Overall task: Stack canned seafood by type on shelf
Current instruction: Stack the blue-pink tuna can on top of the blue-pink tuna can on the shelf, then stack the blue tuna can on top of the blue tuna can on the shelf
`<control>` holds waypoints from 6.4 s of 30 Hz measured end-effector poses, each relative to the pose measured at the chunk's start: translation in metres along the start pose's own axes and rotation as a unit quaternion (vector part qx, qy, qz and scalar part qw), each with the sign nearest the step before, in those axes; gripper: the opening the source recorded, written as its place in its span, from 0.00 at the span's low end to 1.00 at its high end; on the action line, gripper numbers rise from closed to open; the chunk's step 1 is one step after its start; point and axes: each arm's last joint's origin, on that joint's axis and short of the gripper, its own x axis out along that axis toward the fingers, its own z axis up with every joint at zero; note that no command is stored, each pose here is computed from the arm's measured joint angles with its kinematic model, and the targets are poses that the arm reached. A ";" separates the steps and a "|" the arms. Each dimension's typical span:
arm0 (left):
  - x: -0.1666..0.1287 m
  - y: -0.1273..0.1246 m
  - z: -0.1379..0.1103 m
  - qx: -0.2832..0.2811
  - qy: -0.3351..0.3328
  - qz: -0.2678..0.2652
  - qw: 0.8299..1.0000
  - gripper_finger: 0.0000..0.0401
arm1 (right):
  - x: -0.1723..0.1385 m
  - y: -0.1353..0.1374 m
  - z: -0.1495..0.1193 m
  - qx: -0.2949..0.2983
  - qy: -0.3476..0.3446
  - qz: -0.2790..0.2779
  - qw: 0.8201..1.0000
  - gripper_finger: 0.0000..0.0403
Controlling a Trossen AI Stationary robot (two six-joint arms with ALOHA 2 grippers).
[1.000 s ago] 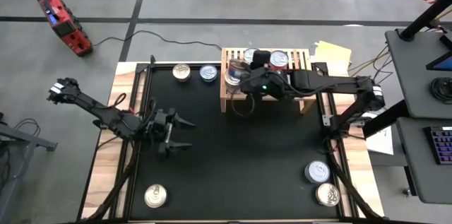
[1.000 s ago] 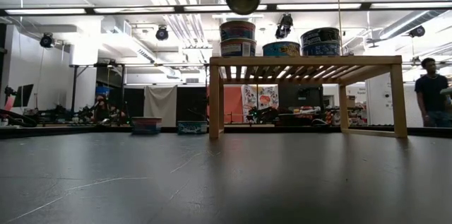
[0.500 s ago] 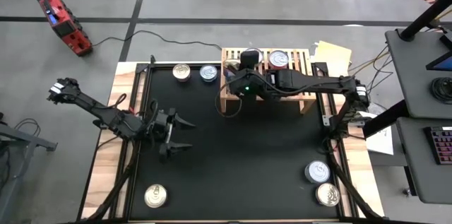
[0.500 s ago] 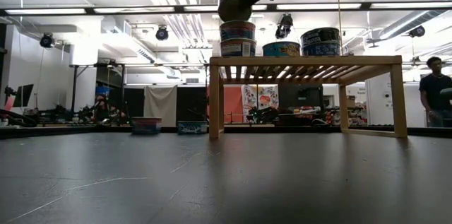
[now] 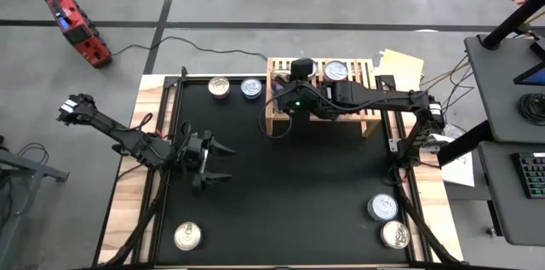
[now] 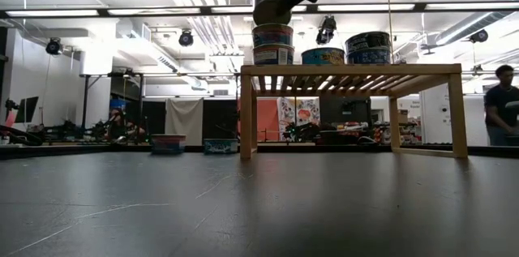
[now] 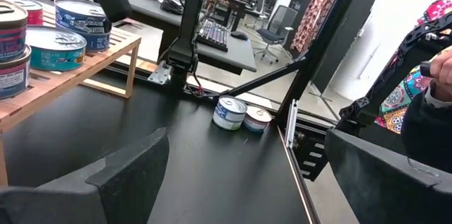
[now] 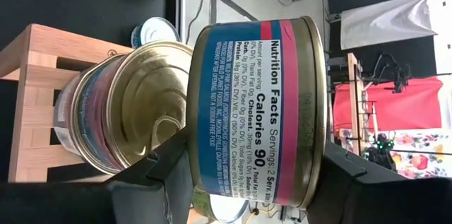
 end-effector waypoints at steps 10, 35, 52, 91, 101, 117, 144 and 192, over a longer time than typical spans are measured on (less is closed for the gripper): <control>0.000 0.000 0.000 0.000 0.000 0.000 1.000 0.90 | 0.000 0.002 -0.001 -0.001 -0.008 0.026 1.000 0.47; 0.000 0.000 0.000 0.000 0.000 0.000 1.000 0.90 | 0.000 0.006 -0.003 0.052 -0.011 0.063 0.997 0.55; 0.000 0.000 0.000 0.000 -0.001 0.001 1.000 0.90 | 0.001 0.006 -0.005 0.072 -0.001 0.071 0.995 0.80; 0.000 0.001 0.000 0.000 -0.005 0.012 1.000 0.90 | -0.011 -0.014 -0.011 0.150 0.012 0.094 0.984 0.88; 0.000 0.002 -0.002 0.003 0.004 0.016 1.000 0.90 | -0.038 -0.018 0.001 0.197 -0.031 0.118 0.973 0.88; 0.035 -0.009 -0.046 0.040 0.107 -0.001 0.993 0.86 | -0.123 0.112 0.034 0.180 -0.090 0.373 0.906 0.78; 0.058 -0.010 -0.068 0.081 0.102 0.028 0.991 0.73 | -0.199 0.264 -0.093 0.444 0.508 0.207 0.709 0.25; 0.058 -0.011 -0.065 0.113 0.088 0.027 0.989 0.73 | -0.161 0.307 -0.097 0.550 0.284 0.217 0.755 0.03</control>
